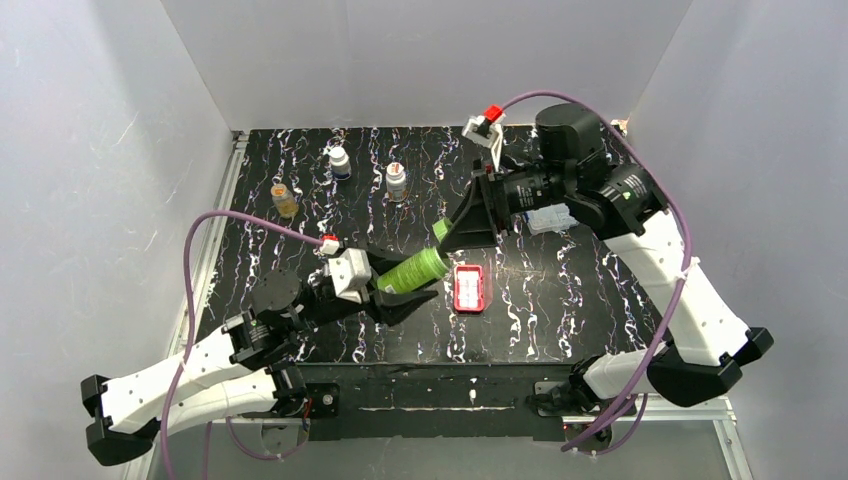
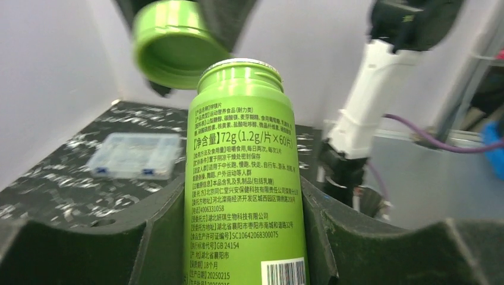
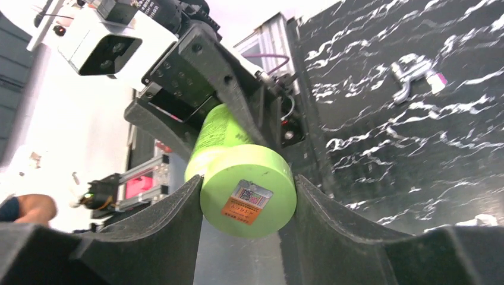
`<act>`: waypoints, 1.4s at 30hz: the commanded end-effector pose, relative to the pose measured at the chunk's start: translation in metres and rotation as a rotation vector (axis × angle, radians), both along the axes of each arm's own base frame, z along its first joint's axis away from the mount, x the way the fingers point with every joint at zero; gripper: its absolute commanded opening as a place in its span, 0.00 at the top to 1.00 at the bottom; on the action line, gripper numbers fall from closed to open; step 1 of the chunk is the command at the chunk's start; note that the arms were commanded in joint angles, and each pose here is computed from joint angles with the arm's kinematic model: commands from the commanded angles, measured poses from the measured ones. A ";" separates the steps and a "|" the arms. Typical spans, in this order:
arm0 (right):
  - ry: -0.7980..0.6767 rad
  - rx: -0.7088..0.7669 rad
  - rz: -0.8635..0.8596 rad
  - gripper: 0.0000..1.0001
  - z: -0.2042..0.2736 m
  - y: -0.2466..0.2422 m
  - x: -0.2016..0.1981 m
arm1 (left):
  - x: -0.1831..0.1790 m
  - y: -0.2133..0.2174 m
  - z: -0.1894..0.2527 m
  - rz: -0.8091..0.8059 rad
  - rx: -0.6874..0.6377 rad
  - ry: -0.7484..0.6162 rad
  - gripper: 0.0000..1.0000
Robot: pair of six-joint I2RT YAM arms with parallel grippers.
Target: Sort the pills into containers
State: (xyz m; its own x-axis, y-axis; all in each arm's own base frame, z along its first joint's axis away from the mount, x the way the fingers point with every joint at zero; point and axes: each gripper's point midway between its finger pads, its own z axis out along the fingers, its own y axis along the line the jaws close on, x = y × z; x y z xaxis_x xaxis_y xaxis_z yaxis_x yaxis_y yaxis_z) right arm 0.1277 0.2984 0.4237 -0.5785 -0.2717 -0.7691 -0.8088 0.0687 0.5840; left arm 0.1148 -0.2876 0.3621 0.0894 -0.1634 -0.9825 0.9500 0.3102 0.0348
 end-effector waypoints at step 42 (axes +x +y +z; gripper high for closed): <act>0.471 -0.826 -1.257 0.63 -0.364 -0.183 0.226 | 0.009 0.005 0.009 0.022 -0.087 -0.018 1.00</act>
